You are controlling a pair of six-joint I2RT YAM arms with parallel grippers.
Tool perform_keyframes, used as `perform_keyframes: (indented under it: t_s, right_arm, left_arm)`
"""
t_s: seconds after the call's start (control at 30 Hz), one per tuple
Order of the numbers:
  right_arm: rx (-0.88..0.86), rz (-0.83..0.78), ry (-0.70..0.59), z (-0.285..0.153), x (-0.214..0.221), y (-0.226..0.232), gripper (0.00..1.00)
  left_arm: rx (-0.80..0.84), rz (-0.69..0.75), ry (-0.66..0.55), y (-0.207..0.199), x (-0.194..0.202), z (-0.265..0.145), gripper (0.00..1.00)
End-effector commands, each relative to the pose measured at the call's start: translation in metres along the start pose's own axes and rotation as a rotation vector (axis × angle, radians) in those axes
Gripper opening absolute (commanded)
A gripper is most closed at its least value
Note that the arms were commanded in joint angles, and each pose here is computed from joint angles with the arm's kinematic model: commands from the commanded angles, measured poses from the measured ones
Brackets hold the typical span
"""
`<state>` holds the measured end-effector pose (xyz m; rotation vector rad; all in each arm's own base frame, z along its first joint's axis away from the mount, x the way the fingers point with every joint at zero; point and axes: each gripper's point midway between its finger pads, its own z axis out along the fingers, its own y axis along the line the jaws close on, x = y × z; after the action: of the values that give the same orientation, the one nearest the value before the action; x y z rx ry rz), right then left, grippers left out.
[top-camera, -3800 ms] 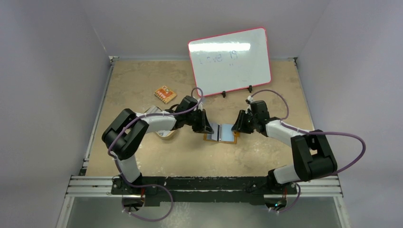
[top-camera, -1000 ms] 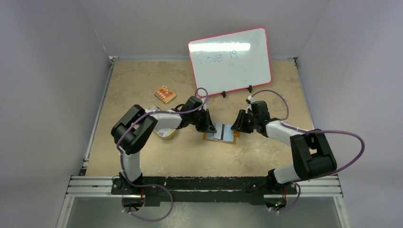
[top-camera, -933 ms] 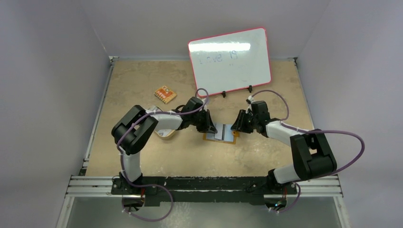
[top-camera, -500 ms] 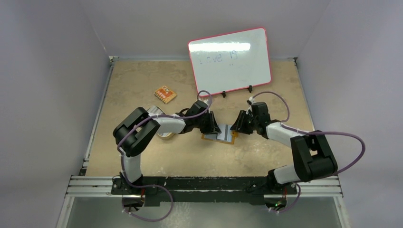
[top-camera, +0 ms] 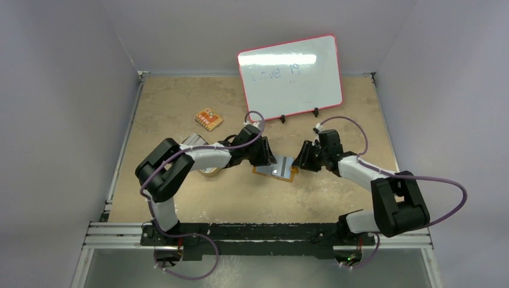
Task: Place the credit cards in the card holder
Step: Insert the credit card into the card holder.
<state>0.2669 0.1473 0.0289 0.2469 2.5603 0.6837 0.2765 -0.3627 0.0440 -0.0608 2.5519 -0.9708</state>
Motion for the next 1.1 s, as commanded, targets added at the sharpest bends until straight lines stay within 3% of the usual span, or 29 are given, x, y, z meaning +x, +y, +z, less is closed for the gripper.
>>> perform_keyframes:
  t_s: [0.0, 0.5, 1.07]
  right_arm:
    - [-0.012, -0.005, -0.016, 0.004, -0.005, 0.002, 0.43]
    - [-0.025, -0.010, -0.019, 0.011, -0.006, 0.002, 0.43]
    - [-0.058, -0.059, -0.036, 0.016, -0.018, 0.011, 0.41]
  left_arm:
    - [0.041, 0.034, -0.045, -0.016, -0.013, -0.004, 0.32]
    - [0.054, 0.032, -0.015, -0.016, -0.005, 0.015, 0.32]
    - [0.170, 0.068, -0.047, -0.059, -0.010, 0.016, 0.31]
